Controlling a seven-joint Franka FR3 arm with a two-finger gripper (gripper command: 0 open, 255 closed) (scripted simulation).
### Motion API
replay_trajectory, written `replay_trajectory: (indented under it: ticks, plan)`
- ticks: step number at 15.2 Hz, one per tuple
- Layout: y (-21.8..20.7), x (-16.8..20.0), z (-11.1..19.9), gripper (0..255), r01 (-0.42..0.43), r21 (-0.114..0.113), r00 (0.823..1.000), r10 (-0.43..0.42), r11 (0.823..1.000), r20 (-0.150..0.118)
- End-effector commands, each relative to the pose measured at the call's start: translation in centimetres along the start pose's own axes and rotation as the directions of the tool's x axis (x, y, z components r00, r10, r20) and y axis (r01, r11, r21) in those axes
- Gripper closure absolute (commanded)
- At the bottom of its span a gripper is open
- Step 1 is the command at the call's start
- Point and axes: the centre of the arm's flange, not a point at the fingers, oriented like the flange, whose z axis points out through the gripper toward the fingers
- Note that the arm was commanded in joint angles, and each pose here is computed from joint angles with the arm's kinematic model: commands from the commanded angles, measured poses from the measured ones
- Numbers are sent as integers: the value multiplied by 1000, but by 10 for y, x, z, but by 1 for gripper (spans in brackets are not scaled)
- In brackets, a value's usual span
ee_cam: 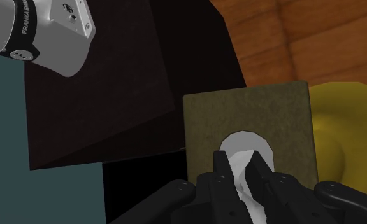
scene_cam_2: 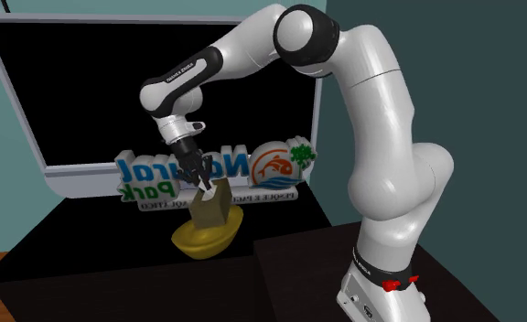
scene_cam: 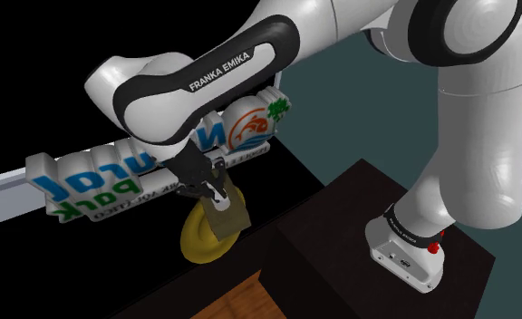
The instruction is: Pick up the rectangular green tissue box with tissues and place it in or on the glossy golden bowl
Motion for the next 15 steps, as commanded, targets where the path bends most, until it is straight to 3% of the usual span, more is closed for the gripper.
replay_trajectory:
  ticks: [1,8,15]
  plan:
    - [-4,2,9,255,0,0,1000,0,1000,0]
    - [-21,12,39,255,0,0,1000,0,1000,0]
    - [-21,12,39,255,0,0,1000,0,1000,0]
